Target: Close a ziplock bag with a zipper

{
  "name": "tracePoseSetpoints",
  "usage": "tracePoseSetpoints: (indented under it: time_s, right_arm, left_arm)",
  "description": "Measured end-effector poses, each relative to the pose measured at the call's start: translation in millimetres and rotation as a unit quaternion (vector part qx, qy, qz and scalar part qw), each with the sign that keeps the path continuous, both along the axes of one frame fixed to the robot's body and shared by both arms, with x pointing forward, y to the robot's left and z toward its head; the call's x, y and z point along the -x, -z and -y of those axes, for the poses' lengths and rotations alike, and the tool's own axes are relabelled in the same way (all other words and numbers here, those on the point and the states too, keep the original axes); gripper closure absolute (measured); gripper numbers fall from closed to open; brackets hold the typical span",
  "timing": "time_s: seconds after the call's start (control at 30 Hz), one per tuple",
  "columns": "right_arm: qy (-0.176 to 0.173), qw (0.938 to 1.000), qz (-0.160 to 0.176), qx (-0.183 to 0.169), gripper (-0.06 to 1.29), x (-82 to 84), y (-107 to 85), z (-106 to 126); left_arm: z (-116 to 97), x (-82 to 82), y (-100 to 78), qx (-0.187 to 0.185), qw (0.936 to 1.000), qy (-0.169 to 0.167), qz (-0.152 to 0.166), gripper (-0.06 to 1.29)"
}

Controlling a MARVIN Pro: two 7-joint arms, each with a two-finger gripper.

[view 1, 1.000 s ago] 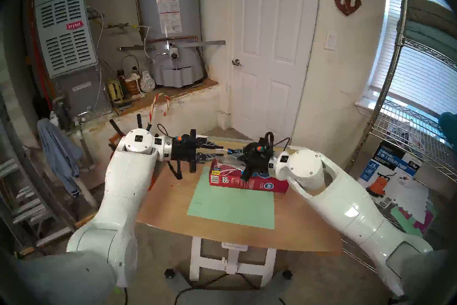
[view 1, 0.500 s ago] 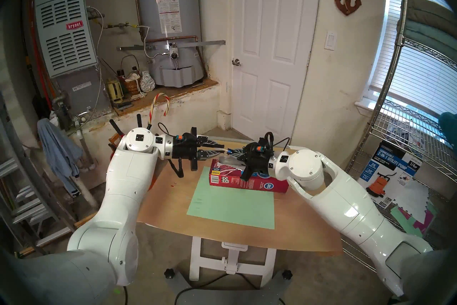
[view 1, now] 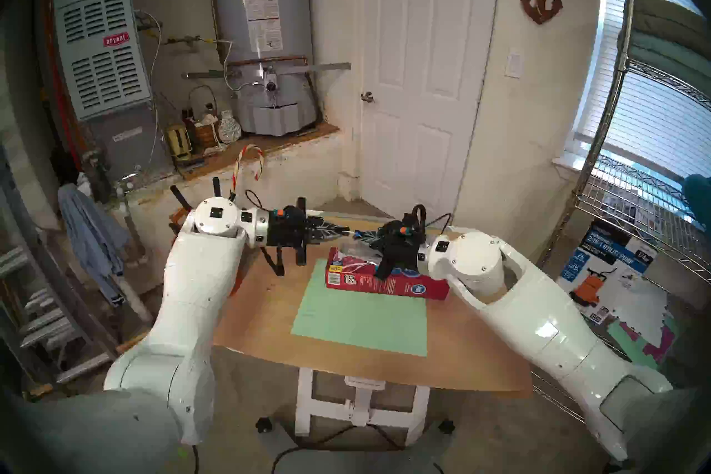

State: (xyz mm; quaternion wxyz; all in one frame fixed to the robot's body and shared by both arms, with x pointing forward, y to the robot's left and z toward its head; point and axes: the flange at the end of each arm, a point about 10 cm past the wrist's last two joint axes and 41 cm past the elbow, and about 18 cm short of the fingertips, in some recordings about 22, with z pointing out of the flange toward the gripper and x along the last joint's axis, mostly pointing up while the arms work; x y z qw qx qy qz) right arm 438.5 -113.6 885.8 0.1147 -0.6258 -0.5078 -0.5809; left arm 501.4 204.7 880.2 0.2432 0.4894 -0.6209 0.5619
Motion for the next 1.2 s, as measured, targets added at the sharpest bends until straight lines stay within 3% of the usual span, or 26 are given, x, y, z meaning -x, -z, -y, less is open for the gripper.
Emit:
tracePoseSetpoints:
  time_s: [0.07, 0.67, 1.2]
  right_arm:
    - [0.001, 1.0000, 0.001, -0.001, 1.25, 0.9, -0.3, 0]
    - [0.001, 0.9999, 0.013, 0.010, 1.25, 2.8, 2.6, 3]
    - [0.008, 0.9995, 0.020, 0.025, 1.25, -1.2, 4.0, 21]
  left_arm:
    - [0, 1.4, -1.2, -0.001, 1.0000, 0.000, 0.004, 1.25]
    - [-2, 10.8, 0.4, -0.017, 0.9992, -0.035, 0.011, 1.26]
    - [-14, 9.5, -0.3, -0.022, 0.9978, -0.063, 0.007, 1.26]
